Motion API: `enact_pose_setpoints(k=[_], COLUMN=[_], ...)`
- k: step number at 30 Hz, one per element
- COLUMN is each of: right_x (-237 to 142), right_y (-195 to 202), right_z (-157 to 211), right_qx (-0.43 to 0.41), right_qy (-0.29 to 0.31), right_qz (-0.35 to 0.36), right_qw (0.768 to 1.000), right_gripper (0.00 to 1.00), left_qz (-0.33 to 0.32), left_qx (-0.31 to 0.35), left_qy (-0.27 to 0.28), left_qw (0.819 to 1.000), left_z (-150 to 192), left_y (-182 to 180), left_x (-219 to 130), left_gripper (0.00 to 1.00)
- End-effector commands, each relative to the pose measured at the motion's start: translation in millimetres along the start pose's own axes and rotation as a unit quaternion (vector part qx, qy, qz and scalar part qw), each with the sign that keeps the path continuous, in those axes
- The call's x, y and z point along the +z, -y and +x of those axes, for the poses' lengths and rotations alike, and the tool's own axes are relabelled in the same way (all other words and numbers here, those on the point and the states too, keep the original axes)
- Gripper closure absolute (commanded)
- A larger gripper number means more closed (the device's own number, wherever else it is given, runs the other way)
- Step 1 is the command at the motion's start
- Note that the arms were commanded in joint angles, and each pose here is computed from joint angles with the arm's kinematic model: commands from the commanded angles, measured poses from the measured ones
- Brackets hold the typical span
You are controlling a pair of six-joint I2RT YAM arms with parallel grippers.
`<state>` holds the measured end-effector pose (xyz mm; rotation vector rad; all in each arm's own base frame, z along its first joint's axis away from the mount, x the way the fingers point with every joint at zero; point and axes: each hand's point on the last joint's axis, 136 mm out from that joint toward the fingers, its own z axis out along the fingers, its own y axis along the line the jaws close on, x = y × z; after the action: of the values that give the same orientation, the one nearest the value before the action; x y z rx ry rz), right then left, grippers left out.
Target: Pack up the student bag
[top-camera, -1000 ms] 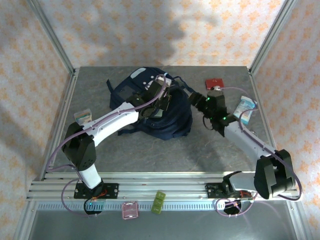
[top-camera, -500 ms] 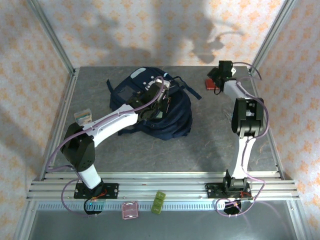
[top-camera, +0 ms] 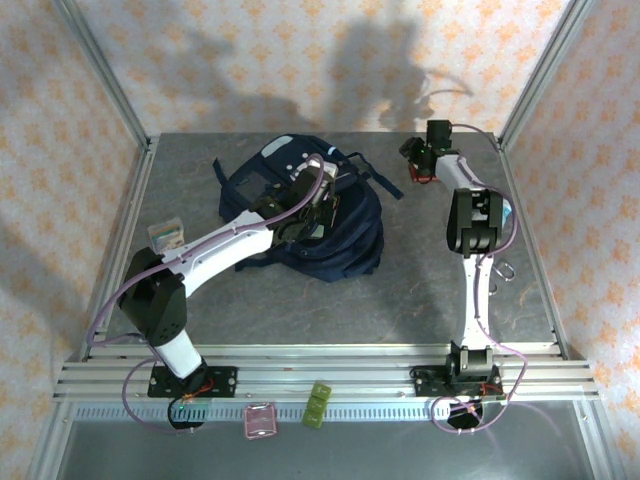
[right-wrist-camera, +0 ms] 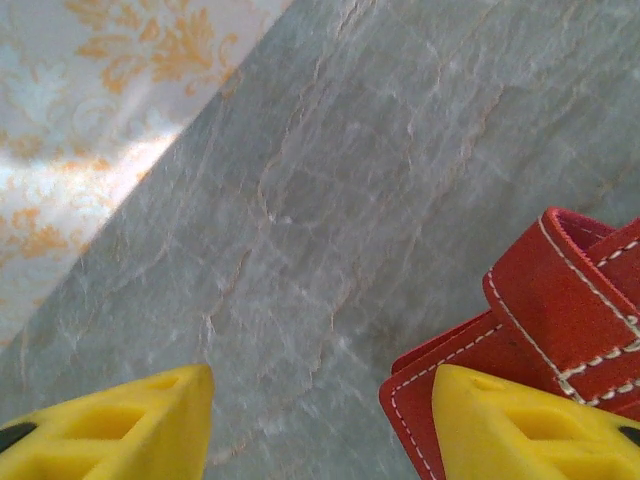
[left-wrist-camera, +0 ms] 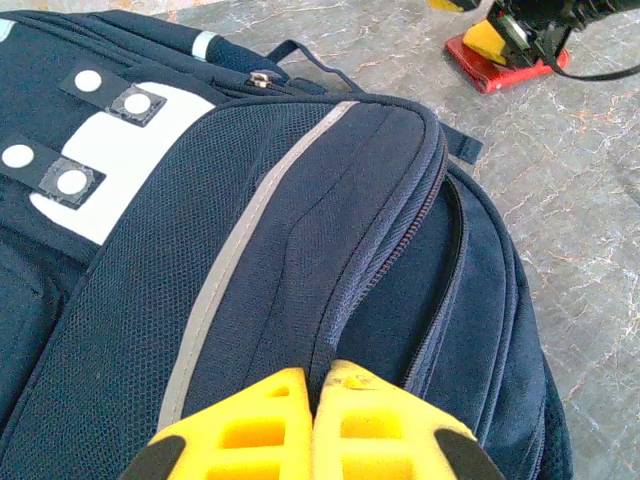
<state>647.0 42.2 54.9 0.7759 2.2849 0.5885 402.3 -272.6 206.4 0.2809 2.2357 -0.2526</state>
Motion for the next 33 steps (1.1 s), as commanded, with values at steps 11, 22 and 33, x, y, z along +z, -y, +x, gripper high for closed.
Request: enact_pose_setpoints(k=[11, 22, 33], right_x=[-109.1, -196.0, -184.7], right_y=[30.9, 38.0, 85.8], right_z=[155.4, 119.0, 150.7], right_qx=[-0.094, -0.069, 0.014], right_qy=[-0.137, -0.058, -0.073], right_qz=[0.025, 0.037, 0.059], right_qw=[0.986, 0.995, 0.995], right_gripper=[0.43, 0.32, 0.36], left_qz=[0.007, 0.001, 0.009], left_qx=[-0.017, -0.015, -0.014], left_qy=[0.026, 0.021, 0.023], left_qw=[0.999, 1.000, 1.000], left_z=[-7.3, -6.3, -10.9], left_y=[-7.3, -11.9, -8.1], left_x=[-12.8, -12.4, -10.0], left_gripper=[1.00, 1.00, 1.00])
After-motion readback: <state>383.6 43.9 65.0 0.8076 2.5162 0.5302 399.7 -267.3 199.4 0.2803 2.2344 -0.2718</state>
